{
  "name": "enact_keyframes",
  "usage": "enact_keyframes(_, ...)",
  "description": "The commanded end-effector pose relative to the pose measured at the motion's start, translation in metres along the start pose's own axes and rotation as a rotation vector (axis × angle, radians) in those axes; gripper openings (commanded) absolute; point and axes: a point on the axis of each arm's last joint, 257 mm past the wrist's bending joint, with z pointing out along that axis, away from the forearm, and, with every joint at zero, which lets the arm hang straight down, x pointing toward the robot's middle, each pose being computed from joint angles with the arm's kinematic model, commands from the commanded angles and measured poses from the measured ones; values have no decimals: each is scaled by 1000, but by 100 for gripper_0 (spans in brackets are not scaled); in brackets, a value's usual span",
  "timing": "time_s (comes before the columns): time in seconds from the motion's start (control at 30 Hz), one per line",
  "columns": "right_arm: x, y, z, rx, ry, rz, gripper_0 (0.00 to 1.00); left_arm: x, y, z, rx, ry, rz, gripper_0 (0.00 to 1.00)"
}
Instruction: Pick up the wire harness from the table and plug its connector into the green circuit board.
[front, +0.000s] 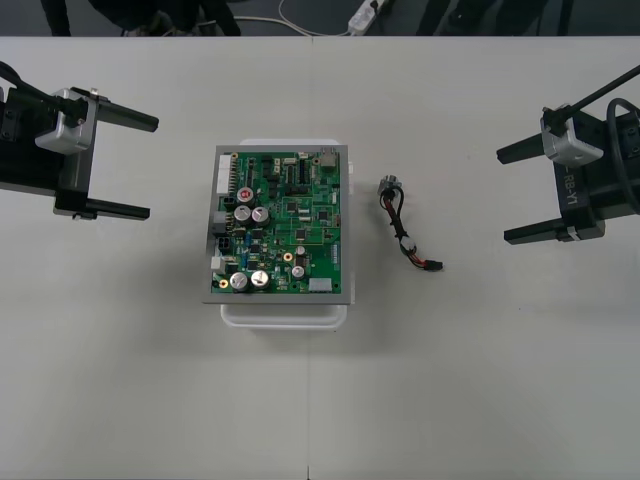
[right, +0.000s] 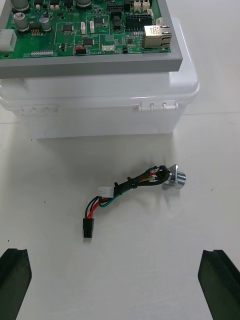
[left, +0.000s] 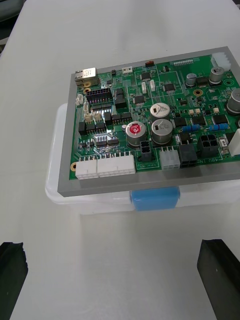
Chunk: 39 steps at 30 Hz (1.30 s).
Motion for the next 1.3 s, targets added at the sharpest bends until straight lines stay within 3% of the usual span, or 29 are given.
enact_keyframes(0.03, 1, 1, -8, 2, 17, 16, 98, -14, 1, -8, 38, 27, 5, 100)
enact_keyframes(0.93, 1, 1, -8, 2, 17, 16, 98, -14, 1, -8, 38, 27, 5, 100)
enact_keyframes(0.97, 1, 1, -8, 2, 17, 16, 98, -2, -19, 5, 73, 11, -53, 100)
enact_keyframes(1.3, 1, 1, -8, 2, 17, 16, 98, -2, -22, 5, 77, 6, -69, 100)
